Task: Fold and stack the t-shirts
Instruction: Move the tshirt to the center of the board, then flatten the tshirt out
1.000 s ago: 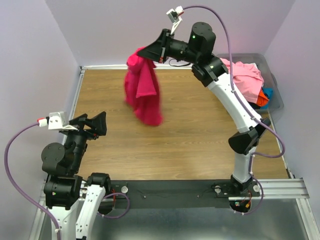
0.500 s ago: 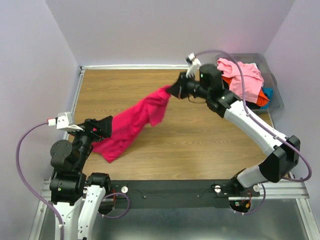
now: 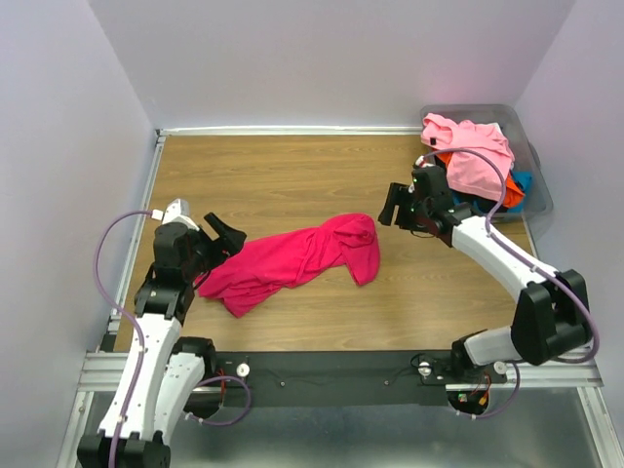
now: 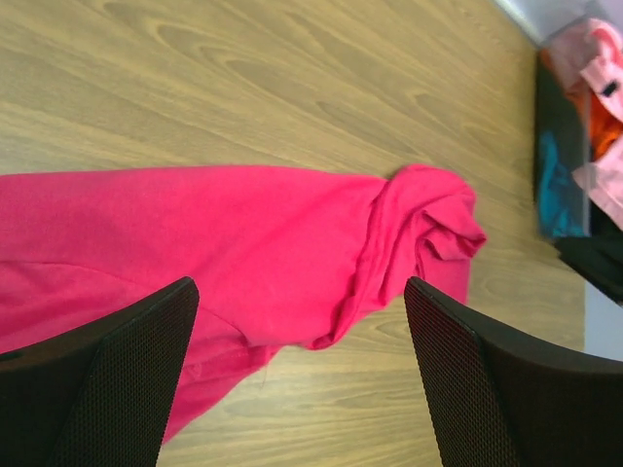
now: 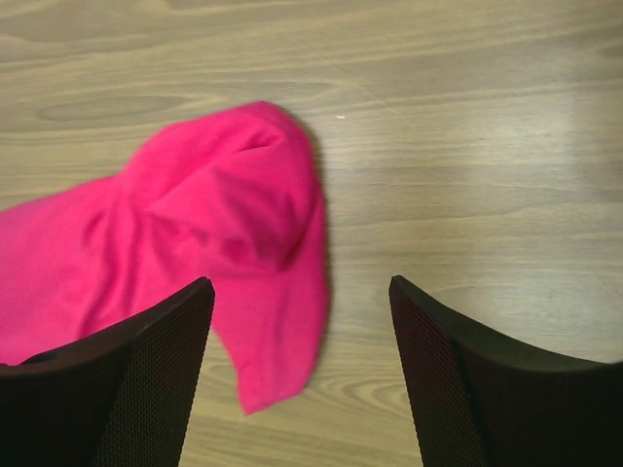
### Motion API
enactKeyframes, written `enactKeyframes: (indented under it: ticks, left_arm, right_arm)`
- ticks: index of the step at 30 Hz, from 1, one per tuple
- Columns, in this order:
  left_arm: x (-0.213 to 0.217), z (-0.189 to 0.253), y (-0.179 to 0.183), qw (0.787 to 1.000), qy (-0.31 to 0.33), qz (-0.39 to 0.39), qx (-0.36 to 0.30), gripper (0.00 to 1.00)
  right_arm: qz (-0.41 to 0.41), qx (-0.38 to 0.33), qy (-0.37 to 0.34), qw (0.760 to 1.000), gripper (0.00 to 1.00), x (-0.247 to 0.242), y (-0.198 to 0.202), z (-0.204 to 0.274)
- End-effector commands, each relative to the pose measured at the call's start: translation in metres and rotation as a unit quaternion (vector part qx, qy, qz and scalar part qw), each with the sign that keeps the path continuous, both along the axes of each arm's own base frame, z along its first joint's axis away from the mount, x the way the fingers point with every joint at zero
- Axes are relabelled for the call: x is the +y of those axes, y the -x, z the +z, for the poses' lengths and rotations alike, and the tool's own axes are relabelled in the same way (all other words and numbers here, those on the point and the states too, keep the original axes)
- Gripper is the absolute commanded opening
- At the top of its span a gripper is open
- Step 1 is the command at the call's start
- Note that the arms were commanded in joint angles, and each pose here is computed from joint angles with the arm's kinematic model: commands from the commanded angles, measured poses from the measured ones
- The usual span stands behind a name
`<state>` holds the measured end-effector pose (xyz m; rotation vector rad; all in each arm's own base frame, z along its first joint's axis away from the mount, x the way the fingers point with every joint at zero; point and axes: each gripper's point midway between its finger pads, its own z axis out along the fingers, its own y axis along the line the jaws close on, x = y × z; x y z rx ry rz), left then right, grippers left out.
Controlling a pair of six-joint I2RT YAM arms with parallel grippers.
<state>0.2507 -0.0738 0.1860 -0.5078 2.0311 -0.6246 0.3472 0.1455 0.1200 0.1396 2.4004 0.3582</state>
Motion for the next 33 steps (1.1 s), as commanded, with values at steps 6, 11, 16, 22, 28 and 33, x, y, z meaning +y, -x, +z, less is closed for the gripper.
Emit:
enactKeyframes:
  ticks: [6,11,16,22,28,33]
  left_arm:
    - [0.008,-0.06,-0.047,0.997,-0.009,0.047,0.055,0.76]
    - [0.015,-0.097,-0.076,0.993,-0.04,0.058,0.09,0.74]
    - [0.015,-0.129,-0.107,0.99,-0.066,0.043,0.12,0.71]
    - [0.01,-0.165,-0.147,0.982,-0.074,0.012,0.173,0.71]
    - [0.001,-0.151,-0.205,0.987,-0.058,0.003,0.15,0.71]
    - [-0.008,-0.128,-0.26,0.991,-0.056,-0.017,0.118,0.71]
  right_arm:
    - [0.11,0.067,-0.053,0.99,0.61,0.048,0.043,-0.025]
    - [0.152,0.12,-0.049,0.98,0.54,0.076,0.057,-0.06]
    - [0.144,0.146,-0.038,0.978,0.52,0.088,0.051,-0.085]
    - [0.037,0.148,0.067,0.986,0.47,0.045,0.028,-0.127]
    - [-0.053,0.161,0.087,0.982,0.46,-0.003,0.004,-0.144]
    - [-0.089,0.148,0.06,0.983,0.53,-0.021,-0.042,-0.133]
